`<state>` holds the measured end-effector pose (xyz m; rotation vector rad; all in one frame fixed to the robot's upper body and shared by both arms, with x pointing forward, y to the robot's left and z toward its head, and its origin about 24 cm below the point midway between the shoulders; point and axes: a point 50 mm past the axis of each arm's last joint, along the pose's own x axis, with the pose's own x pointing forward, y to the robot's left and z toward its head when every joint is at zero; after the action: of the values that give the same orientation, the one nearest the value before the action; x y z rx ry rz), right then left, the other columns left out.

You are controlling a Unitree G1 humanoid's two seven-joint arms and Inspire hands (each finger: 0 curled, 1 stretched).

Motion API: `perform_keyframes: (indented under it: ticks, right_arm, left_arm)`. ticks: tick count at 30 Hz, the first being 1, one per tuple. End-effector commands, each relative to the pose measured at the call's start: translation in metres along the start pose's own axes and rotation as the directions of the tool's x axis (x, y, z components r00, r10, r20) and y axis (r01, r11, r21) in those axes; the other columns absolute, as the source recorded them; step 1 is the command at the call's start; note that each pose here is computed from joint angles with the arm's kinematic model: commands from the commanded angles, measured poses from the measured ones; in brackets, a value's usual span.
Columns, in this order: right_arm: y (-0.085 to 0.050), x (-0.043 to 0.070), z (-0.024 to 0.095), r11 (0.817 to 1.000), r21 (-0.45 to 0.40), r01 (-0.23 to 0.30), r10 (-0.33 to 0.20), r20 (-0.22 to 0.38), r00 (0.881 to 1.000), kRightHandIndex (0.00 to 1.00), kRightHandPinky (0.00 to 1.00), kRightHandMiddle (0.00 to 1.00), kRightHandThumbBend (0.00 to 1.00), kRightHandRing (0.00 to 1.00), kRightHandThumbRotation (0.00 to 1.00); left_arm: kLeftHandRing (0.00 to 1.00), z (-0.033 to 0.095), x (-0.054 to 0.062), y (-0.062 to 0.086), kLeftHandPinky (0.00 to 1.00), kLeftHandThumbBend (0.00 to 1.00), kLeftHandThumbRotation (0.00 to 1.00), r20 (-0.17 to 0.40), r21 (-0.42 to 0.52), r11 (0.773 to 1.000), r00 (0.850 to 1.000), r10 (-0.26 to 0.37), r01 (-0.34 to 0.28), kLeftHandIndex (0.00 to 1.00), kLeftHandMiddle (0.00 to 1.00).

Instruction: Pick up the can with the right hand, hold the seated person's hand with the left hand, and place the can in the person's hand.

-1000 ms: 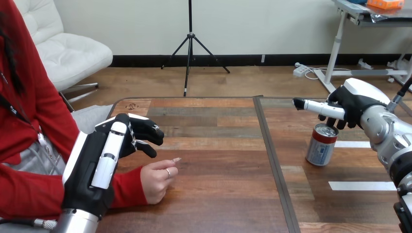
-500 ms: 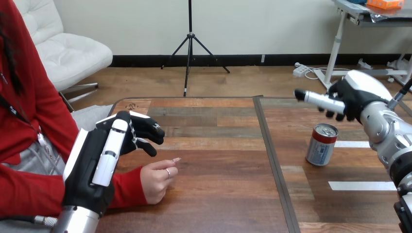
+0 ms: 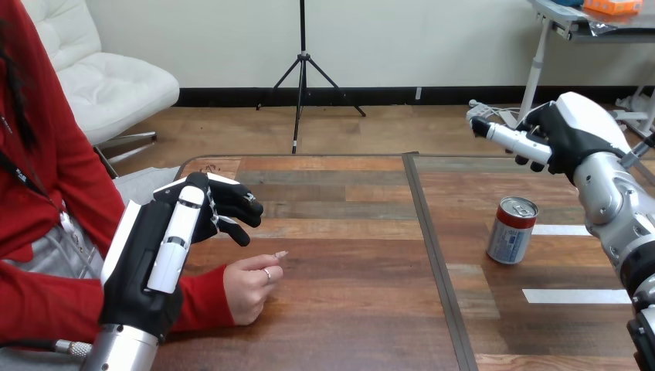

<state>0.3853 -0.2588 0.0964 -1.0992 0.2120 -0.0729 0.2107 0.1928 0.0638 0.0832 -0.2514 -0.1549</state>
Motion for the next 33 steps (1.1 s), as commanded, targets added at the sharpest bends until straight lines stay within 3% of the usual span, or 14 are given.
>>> perform_keyframes:
  ticks: [1, 12, 17, 23, 33]
  right_arm:
    - [-0.013, 0.004, 0.016, 0.992, 0.1, 0.071, -0.075, 0.034, 0.997, 0.56, 0.42, 0.52, 0.94, 0.47, 1.0]
    - [-0.015, 0.004, 0.012, 0.974, 0.218, 0.065, -0.068, 0.004, 0.998, 0.56, 0.47, 0.54, 0.98, 0.52, 1.0]
    - [-0.015, 0.004, 0.009, 0.978, 0.204, 0.051, -0.048, -0.02, 0.999, 0.57, 0.49, 0.58, 1.0, 0.55, 1.0]
    - [-0.012, 0.004, 0.003, 0.984, 0.178, -0.008, 0.016, -0.041, 0.999, 0.69, 0.59, 0.69, 1.0, 0.66, 1.0]
    - [-0.007, 0.002, -0.006, 0.988, 0.127, -0.091, 0.102, -0.085, 0.991, 0.76, 0.67, 0.78, 1.0, 0.76, 0.92]
  left_arm:
    - [0.52, 0.012, 0.013, 0.002, 0.39, 0.12, 1.0, 0.076, 0.016, 1.0, 0.997, -0.01, 0.009, 0.47, 0.52]
    - [0.52, 0.012, 0.013, 0.001, 0.39, 0.14, 1.0, 0.065, 0.013, 1.0, 0.998, -0.005, 0.004, 0.47, 0.52]
    - [0.53, 0.012, 0.013, 0.001, 0.39, 0.15, 1.0, 0.072, 0.015, 1.0, 0.997, -0.008, 0.007, 0.47, 0.52]
    - [0.52, 0.013, 0.013, 0.001, 0.39, 0.12, 1.0, 0.08, 0.019, 1.0, 0.997, -0.008, 0.007, 0.47, 0.52]
    - [0.52, 0.013, 0.012, 0.002, 0.39, 0.1, 1.0, 0.071, 0.009, 1.0, 0.997, -0.009, 0.008, 0.47, 0.52]
